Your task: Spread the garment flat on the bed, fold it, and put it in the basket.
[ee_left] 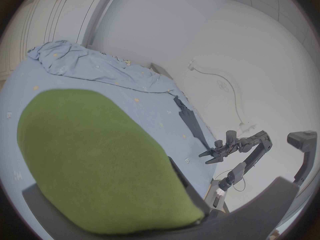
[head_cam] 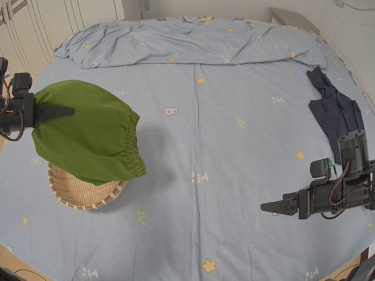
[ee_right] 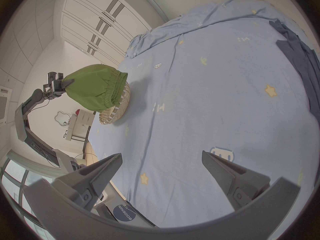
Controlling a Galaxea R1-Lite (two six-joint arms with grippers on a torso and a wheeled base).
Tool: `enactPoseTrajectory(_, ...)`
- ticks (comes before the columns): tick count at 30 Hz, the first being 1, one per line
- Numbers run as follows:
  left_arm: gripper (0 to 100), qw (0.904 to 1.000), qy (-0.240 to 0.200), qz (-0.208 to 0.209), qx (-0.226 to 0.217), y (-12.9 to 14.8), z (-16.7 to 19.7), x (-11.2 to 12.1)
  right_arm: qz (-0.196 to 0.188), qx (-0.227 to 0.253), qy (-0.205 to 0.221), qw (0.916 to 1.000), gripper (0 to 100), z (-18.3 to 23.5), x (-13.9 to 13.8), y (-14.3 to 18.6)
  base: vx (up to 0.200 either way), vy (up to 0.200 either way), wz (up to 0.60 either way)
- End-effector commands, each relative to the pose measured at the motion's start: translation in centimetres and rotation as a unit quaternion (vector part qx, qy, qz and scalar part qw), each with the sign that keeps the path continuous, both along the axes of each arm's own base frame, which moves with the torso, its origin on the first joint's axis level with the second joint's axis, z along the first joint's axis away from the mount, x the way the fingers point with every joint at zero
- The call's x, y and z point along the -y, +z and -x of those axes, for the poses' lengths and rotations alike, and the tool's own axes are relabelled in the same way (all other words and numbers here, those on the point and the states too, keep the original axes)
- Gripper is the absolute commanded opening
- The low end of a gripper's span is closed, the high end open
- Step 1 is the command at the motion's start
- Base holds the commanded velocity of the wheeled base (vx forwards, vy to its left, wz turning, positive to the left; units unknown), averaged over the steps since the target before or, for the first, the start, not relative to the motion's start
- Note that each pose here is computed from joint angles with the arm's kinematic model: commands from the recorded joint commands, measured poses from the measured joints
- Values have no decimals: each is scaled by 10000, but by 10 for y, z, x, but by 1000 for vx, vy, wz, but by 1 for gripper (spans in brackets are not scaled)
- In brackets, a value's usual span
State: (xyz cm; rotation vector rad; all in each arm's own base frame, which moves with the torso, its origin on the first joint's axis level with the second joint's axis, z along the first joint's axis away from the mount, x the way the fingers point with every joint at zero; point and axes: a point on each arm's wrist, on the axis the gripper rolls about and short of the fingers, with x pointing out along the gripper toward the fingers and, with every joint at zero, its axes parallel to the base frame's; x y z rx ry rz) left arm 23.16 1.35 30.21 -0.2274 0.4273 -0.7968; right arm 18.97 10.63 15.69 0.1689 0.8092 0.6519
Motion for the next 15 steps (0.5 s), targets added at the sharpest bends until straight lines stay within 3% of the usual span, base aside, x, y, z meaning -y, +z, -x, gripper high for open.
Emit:
enactPoseTrajectory(1,0,9984,261,217,-448,-22,-29,-24,-5,12,1,10000,100,1,0,0,0,0,0)
enactPoseTrajectory(9,0,9800,797,591,-1725,-96,-66,-69,-19,51,13,10000,100,2,1,2,0,0,0)
enactPoseTrajectory(15,0,9705,1054,652,-2068,-114,-63,-80,-20,42,34,10000,100,3,0,2,0,0,0)
